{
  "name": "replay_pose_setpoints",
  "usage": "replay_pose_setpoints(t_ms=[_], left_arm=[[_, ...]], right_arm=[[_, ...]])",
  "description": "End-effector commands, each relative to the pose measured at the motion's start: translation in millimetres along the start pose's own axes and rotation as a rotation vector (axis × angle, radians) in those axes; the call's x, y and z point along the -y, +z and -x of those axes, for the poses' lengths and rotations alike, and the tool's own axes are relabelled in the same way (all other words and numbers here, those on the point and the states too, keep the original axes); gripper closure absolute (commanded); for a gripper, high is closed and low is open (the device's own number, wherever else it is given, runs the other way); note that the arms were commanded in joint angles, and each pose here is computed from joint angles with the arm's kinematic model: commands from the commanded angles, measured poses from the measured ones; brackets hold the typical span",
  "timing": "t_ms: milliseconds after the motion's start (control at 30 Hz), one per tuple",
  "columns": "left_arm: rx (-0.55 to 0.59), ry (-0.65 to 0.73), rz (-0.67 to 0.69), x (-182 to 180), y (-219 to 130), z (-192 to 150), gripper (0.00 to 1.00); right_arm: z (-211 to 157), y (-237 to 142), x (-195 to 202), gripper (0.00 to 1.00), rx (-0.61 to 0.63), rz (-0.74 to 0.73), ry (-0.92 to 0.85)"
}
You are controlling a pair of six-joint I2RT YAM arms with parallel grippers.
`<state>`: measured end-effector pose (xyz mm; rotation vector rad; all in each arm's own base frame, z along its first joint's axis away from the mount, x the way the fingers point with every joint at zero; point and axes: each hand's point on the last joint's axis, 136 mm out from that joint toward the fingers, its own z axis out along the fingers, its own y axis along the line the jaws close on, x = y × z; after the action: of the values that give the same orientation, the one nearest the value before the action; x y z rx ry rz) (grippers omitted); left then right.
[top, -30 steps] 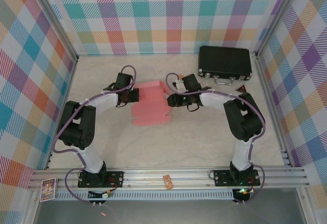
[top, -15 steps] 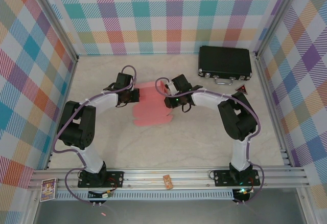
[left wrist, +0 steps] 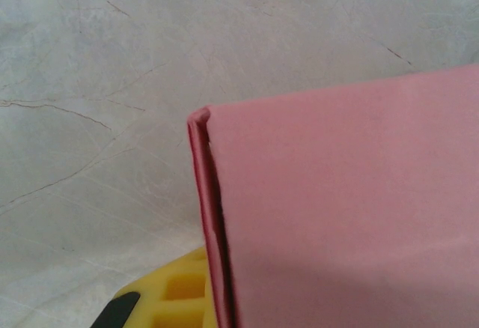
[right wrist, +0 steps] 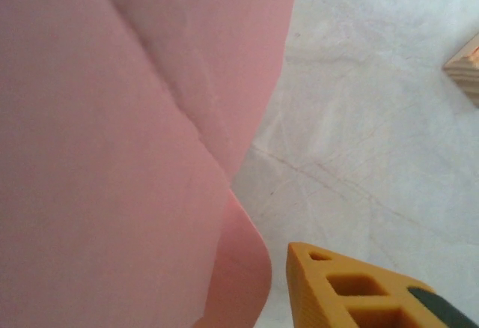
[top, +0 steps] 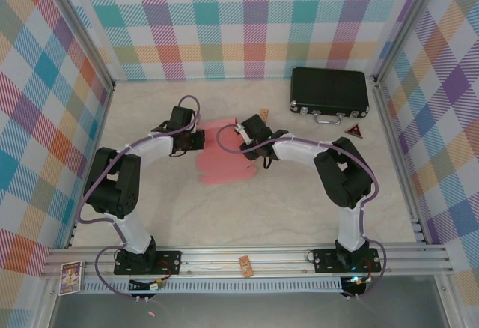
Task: Fold the paper box
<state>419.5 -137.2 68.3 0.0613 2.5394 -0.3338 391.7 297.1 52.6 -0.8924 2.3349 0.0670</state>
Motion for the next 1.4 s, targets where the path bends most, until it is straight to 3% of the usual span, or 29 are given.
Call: replay_pose_setpoints(t_ms=[0, 267, 867, 1167, 1367], left_arm=[[-0.03, 0.02, -0.037, 10, 2, -1, 0.92], [-0.043, 0.026, -0.043, 11, 4, -1, 0.92], [-0.058, 0.076, 0.004, 5, 6, 1, 0.92], [-0.097, 0.097, 0.033, -1, 10, -7, 0.92], [-0.092, 0.121, 0.047, -3, 10, -6, 0.93]], right_arm=[[10, -2, 2, 0.59, 0.057, -0.077, -0.134], [18, 0, 8, 0.47, 0.083, -0.171, -0.259], [32, -25, -3, 0.35, 0.129, -0.063, -0.298], [14, -41, -20, 0.33, 0.071, 0.068, -0.36], [-2, -54, -18, 0.32, 0.034, 0.111, -0.298]])
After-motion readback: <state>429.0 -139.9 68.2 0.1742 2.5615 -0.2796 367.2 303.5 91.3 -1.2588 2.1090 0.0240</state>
